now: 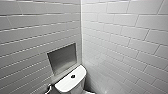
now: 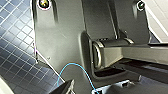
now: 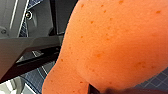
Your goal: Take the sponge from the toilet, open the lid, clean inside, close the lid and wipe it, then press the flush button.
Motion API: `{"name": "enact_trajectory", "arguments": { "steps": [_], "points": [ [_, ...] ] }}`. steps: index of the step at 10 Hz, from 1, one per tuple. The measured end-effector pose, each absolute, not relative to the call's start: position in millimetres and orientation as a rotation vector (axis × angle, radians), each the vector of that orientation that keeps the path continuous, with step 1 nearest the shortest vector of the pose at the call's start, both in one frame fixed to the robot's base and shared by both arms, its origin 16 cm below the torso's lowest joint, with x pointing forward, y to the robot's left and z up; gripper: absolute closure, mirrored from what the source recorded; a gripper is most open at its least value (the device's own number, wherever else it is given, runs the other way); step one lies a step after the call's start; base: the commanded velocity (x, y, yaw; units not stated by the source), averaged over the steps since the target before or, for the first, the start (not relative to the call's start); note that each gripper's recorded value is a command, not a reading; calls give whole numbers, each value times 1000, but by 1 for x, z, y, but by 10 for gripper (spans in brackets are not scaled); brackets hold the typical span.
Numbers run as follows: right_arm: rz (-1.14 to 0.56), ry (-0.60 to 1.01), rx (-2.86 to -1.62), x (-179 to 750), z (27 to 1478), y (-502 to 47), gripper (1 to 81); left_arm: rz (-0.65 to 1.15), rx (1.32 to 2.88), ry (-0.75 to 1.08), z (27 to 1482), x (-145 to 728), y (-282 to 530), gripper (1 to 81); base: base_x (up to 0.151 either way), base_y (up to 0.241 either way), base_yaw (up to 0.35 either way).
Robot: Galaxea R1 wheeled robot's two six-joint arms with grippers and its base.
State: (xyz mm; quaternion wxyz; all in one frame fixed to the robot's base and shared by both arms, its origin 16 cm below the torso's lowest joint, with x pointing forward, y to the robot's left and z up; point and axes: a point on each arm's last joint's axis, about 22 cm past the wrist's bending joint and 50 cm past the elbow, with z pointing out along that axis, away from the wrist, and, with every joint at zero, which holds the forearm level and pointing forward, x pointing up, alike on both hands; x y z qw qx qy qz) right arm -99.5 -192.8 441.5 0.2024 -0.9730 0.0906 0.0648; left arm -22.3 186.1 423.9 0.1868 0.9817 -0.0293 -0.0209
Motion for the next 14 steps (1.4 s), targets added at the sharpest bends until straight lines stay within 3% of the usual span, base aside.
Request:
{"name": "enact_trajectory", "arguments": {
  "steps": [3,14],
  "points": [
    [186,211,-2658,-100,453,-171,811,-19,2674,-87,443,-2,179,10,0,0,0],
    [176,171,-2689,-94,447,-186,811,264,2419,-159,604,173,226,10,0,0,0]
  ]
}}
